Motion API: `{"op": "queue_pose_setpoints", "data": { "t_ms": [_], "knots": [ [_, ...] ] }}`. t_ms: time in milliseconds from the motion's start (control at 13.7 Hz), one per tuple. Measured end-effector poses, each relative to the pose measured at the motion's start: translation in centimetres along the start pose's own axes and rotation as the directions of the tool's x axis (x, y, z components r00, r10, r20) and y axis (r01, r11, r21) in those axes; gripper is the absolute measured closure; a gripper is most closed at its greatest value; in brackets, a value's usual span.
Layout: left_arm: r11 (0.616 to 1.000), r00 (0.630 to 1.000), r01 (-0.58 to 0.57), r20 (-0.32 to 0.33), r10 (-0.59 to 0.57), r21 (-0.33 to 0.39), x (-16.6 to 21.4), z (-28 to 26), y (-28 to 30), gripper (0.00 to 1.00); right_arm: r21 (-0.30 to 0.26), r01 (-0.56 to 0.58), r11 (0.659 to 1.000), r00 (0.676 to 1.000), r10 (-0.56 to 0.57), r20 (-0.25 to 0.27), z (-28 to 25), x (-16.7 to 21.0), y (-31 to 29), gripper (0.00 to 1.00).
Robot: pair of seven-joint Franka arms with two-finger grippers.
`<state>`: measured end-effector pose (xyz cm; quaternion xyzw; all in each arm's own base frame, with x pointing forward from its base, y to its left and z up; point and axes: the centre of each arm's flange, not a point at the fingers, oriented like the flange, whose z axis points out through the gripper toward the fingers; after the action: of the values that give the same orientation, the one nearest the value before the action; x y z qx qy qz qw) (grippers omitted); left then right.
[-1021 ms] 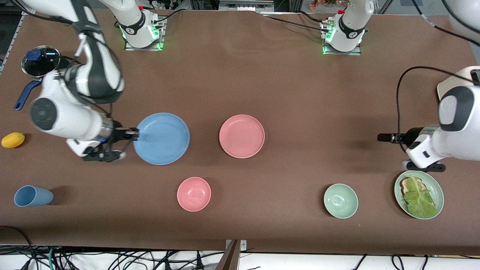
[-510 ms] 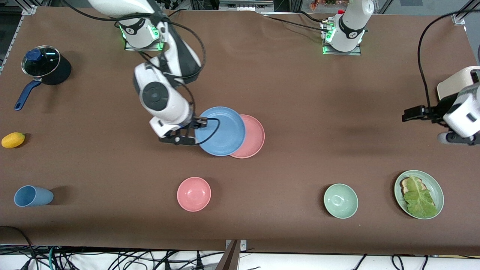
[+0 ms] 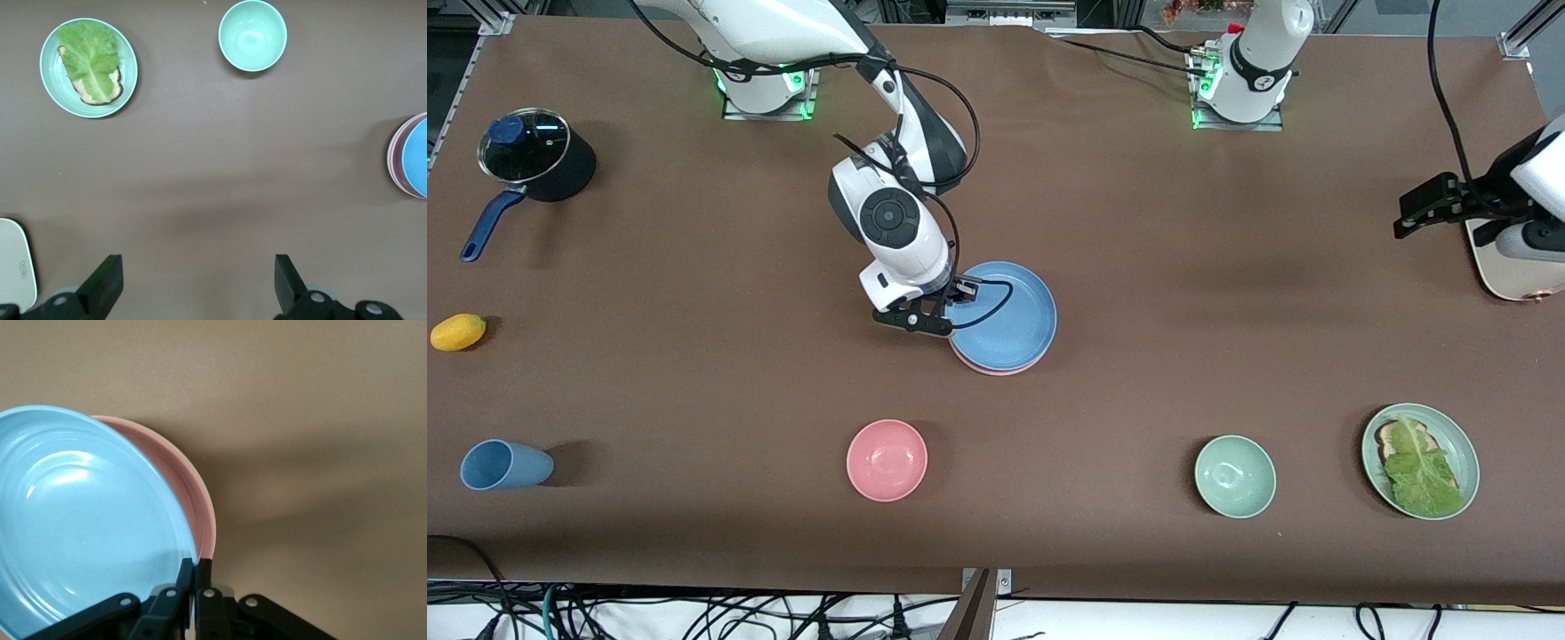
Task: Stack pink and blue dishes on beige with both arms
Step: 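Slide the blue plate onto the pink plate with the right gripper, then open the right gripper and withdraw it from the blue plate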
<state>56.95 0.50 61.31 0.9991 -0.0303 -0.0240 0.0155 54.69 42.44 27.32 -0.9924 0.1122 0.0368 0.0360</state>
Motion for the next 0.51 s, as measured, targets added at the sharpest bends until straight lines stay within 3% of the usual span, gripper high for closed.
{"op": "queue_pose_setpoints", "data": {
  "t_ms": [510],
  "knots": [
    [0.999, 1.0, 0.0, 0.022, 0.0, 0.039, -1.3, 1.3, -0.4, 0.0, -0.017, -0.013, 1.0, 1.0, 0.013, 0.002, 2.5, 0.7, 0.6, 0.96]
  ]
}}
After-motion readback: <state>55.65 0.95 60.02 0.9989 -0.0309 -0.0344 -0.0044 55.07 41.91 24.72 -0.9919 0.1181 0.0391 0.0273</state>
